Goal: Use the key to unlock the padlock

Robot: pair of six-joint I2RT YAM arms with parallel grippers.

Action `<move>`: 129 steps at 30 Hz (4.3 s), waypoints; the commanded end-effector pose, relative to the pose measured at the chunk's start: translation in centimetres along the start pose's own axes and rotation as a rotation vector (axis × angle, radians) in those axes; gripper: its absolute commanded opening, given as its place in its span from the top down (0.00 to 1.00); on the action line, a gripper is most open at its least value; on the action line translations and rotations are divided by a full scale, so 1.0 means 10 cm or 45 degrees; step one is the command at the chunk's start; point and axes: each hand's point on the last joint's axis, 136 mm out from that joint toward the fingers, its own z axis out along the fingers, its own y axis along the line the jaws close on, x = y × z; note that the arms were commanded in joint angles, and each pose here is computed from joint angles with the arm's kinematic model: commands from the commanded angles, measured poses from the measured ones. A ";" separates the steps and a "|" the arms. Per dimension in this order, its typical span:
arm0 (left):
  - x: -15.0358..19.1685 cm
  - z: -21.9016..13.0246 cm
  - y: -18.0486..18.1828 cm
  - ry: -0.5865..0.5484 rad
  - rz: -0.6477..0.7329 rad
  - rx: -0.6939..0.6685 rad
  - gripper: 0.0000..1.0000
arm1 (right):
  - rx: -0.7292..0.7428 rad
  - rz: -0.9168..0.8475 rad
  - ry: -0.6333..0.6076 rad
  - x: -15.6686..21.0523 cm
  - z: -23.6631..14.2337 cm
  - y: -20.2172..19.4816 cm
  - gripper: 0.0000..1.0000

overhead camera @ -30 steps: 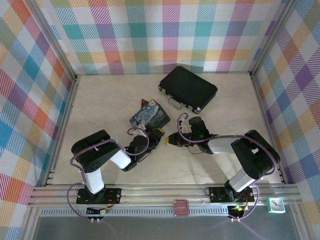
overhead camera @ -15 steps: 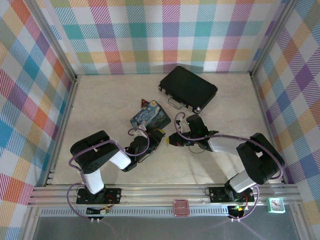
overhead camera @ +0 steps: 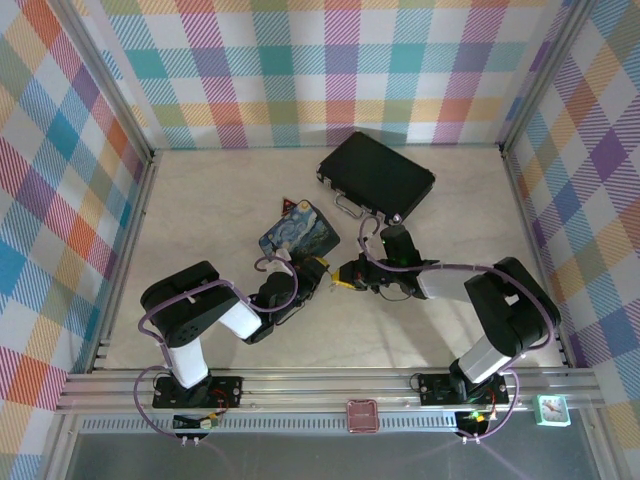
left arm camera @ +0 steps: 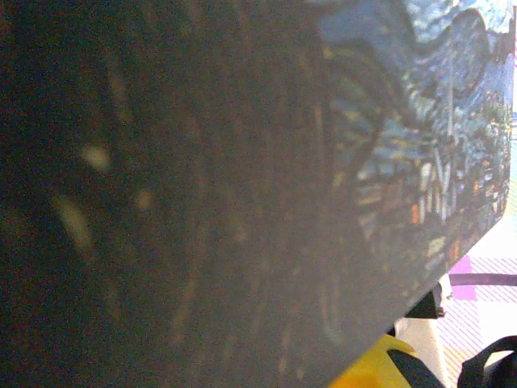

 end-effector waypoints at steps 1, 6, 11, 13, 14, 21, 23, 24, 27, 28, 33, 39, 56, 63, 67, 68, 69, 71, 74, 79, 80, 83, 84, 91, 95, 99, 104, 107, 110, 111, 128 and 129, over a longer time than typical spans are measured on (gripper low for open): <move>0.22 -0.06 0.10 0.127 -0.052 -0.028 1.00 | -0.124 -0.049 -0.079 -0.23 -0.05 0.30 1.00; 0.20 -0.07 0.06 0.128 -0.080 -0.023 1.00 | -0.045 -0.266 -0.097 -0.22 -0.10 0.26 1.00; 0.22 -0.07 0.04 0.151 -0.075 -0.046 1.00 | 0.097 -0.554 -0.084 -0.21 -0.21 0.25 1.00; 0.22 -0.07 0.04 0.153 -0.073 -0.048 1.00 | 0.130 -0.623 -0.066 -0.19 -0.25 0.26 1.00; 0.22 -0.07 0.03 0.153 -0.070 -0.047 1.00 | 0.137 -0.637 -0.054 -0.18 -0.25 0.26 1.00; 0.17 -0.03 0.03 0.122 -0.052 -0.057 1.00 | 0.068 -0.480 -0.025 -0.10 -0.21 0.24 1.00; 0.16 -0.02 0.02 0.113 -0.044 -0.056 1.00 | 0.037 -0.429 -0.036 -0.10 -0.18 0.23 1.00; 0.16 -0.02 0.01 0.110 -0.042 -0.052 1.00 | 0.020 -0.398 -0.037 -0.09 -0.17 0.23 1.00; 0.15 0.00 -0.01 0.105 -0.032 -0.044 1.00 | -0.005 -0.293 -0.048 -0.10 -0.15 0.21 1.00; 0.15 0.01 -0.02 0.104 -0.026 -0.042 1.00 | -0.017 -0.238 -0.053 -0.10 -0.13 0.20 1.00; 0.15 0.04 -0.06 0.098 -0.010 -0.021 1.00 | -0.106 -0.035 -0.063 -0.12 -0.08 0.21 1.00; 0.17 0.04 -0.01 0.108 -0.018 -0.026 1.00 | -0.088 0.103 -0.074 -0.20 0.00 0.09 1.00; -0.21 -0.03 0.00 -0.026 0.027 -0.061 1.00 | -0.008 0.076 -0.099 -0.01 -0.09 -0.17 1.00; -0.20 0.02 -0.05 -0.008 0.026 -0.047 1.00 | -0.083 0.026 -0.108 -0.05 -0.10 -0.01 1.00; -0.19 0.04 -0.07 0.001 0.012 -0.027 1.00 | -0.109 -0.002 -0.113 -0.07 -0.11 0.05 1.00; -0.19 0.04 -0.07 0.002 0.015 -0.030 1.00 | -0.107 -0.009 -0.107 -0.08 -0.10 0.06 1.00; -0.18 0.05 -0.08 0.006 0.020 -0.031 1.00 | -0.107 -0.015 -0.100 -0.08 -0.09 0.06 1.00; -0.17 0.06 -0.09 0.012 0.026 -0.036 1.00 | -0.112 -0.018 -0.086 -0.08 -0.06 0.08 1.00; -0.17 0.08 -0.10 0.013 0.022 -0.025 1.00 | -0.109 -0.016 -0.072 -0.06 -0.01 0.07 1.00; -0.15 0.08 -0.05 0.022 -0.005 -0.022 1.00 | -0.140 -0.022 -0.053 -0.04 0.08 0.10 1.00; -0.15 0.08 -0.03 0.022 -0.012 -0.023 1.00 | -0.144 -0.021 -0.050 -0.03 0.09 0.11 1.00; -0.14 0.08 -0.02 0.027 -0.013 -0.026 1.00 | -0.152 -0.021 -0.050 -0.04 0.11 0.12 1.00; -0.13 0.08 -0.02 0.030 -0.012 -0.028 1.00 | -0.154 -0.024 -0.052 -0.04 0.10 0.13 1.00; -0.14 0.07 -0.03 0.031 -0.009 -0.028 1.00 | -0.118 -0.027 -0.082 -0.07 0.07 0.11 1.00; -0.13 0.07 -0.01 0.034 -0.009 -0.033 1.00 | -0.109 -0.032 -0.097 -0.07 0.05 0.11 1.00; -0.12 0.07 -0.01 0.037 -0.010 -0.032 1.00 | -0.073 -0.033 -0.123 -0.07 0.00 0.08 1.00; -0.13 0.07 -0.03 0.038 -0.010 -0.025 1.00 | -0.073 -0.051 -0.139 -0.11 -0.01 0.11 1.00; -0.12 0.07 -0.04 0.040 -0.006 -0.022 1.00 | -0.079 -0.048 -0.146 -0.14 0.00 0.11 1.00; -0.12 0.07 -0.05 0.038 -0.003 -0.023 1.00 | -0.083 -0.035 -0.139 -0.15 0.03 0.09 1.00; -0.12 0.07 -0.06 0.040 -0.003 -0.019 1.00 | -0.076 -0.026 -0.136 -0.15 0.04 0.06 1.00; -0.07 0.08 -0.05 0.052 -0.009 -0.021 1.00 | -0.152 -0.082 -0.167 -0.25 0.06 0.23 1.00; -0.06 0.09 -0.05 0.052 -0.010 -0.021 1.00 | -0.151 -0.082 -0.169 -0.25 0.06 0.23 1.00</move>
